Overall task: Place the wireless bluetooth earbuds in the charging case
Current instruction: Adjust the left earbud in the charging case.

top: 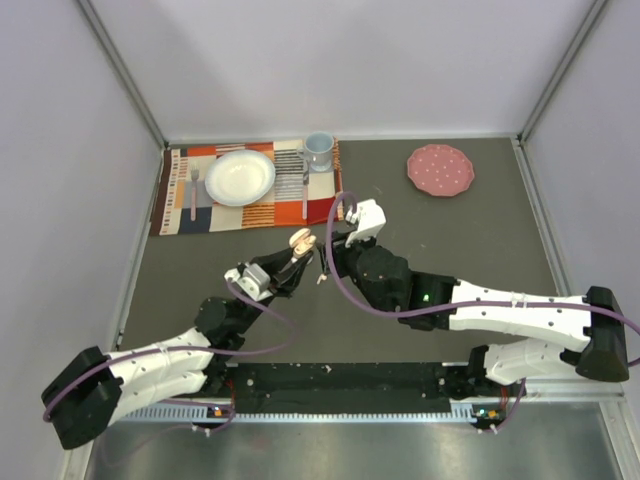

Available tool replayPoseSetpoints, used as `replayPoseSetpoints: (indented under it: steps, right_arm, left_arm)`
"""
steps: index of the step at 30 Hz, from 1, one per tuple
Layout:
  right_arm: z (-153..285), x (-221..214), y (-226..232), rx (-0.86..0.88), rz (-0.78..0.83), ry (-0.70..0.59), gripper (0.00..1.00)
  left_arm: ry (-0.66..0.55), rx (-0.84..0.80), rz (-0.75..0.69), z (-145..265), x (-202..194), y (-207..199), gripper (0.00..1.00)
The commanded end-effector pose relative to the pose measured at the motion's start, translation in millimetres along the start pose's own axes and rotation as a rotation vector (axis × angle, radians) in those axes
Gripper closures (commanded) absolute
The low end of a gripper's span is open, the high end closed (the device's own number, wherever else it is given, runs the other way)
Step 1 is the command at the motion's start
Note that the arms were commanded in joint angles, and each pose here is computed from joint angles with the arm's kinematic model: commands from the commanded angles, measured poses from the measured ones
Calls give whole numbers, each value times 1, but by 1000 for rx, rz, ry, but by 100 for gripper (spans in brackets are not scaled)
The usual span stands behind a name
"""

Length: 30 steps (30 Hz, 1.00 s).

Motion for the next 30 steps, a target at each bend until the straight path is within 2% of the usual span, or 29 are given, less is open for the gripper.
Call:
replayPoseSetpoints:
  steps: [1, 12, 19, 24, 30]
  right_arm:
    - [1, 25, 26, 89, -71, -48, 52]
    - [1, 24, 24, 74, -52, -47, 52]
    - [14, 35, 22, 141, -100, -74, 52]
    - [21, 47, 23, 170, -133, -96, 55]
    - [8, 32, 15, 100, -131, -52, 59]
  left_arm:
    - [-57, -65, -6, -9, 15, -6, 100]
    - [-56, -58, 7, -9, 15, -6, 100]
    - [-33, 1, 15, -7, 12, 1, 100]
    - [-42, 1, 17, -7, 14, 1, 100]
    - [-74, -12, 27, -7, 20, -1, 100]
Point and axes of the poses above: each gripper's point midway between its finger pads, its own z axis back along the fingers, its own y axis along the line the jaws close on, x = y × z, the point moved 6 cm from there along z, back along the fingers, and after that the axes turned 11 degrees about -z, right-handed, at the moved point
